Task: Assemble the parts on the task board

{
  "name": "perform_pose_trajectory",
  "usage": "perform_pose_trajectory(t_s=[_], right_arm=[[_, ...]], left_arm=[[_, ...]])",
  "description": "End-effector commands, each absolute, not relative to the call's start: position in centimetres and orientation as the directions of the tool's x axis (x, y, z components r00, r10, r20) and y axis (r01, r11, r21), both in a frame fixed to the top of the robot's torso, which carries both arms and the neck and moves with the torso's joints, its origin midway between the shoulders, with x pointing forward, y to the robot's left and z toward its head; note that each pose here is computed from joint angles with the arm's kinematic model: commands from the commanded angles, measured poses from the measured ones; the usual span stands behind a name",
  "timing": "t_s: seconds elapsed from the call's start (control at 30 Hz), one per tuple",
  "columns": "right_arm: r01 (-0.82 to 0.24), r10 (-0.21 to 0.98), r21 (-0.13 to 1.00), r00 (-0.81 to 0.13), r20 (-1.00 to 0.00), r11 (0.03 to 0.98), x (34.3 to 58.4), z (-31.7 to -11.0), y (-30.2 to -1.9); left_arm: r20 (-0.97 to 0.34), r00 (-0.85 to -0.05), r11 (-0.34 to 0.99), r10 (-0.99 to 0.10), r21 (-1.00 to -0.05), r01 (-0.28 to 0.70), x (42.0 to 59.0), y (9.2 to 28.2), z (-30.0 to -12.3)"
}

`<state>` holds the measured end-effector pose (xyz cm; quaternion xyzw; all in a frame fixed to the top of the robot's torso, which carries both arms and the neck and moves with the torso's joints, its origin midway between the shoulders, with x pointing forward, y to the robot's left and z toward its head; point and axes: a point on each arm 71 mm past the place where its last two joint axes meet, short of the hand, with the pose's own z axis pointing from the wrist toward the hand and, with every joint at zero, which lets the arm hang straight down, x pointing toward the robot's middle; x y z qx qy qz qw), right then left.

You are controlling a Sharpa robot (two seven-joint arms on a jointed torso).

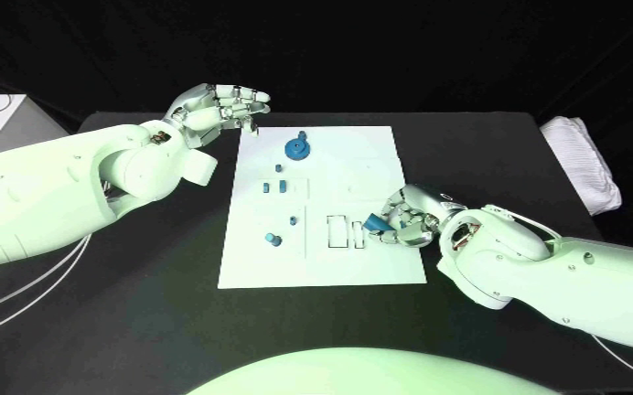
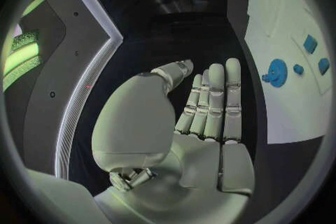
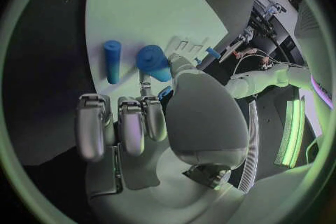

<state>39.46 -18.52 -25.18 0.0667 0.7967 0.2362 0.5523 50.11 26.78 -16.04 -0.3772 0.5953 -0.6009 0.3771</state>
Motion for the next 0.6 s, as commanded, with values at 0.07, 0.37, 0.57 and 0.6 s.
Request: perform_pose_trajectory(t_s=[0.07,0.37,0.57,0.6], right_arm=[[-0.146,0.488,0.552,-0.324,-0.811,0.821,39.6,-23.7,-18.2],[-0.162,0.49,0.58,-0.385,-0.782,0.798,39.6,-22.4,-16.5],[-0.161,0.438,0.56,-0.465,-0.769,0.813,39.6,-23.2,-15.2],[-0.16,0.429,0.557,-0.478,-0.766,0.815,39.6,-23.5,-15.0]], left_arm=[[0.013,-0.445,-0.017,-0.896,-1.0,0.005,50.1,26.6,-16.0],[0.014,-0.447,-0.017,-0.894,-1.0,0.003,50.1,26.5,-16.0],[0.015,-0.449,-0.017,-0.893,-1.0,0.001,50.1,26.4,-16.0],[0.015,-0.45,-0.017,-0.893,-1.0,0.0,50.1,26.4,-16.0]])
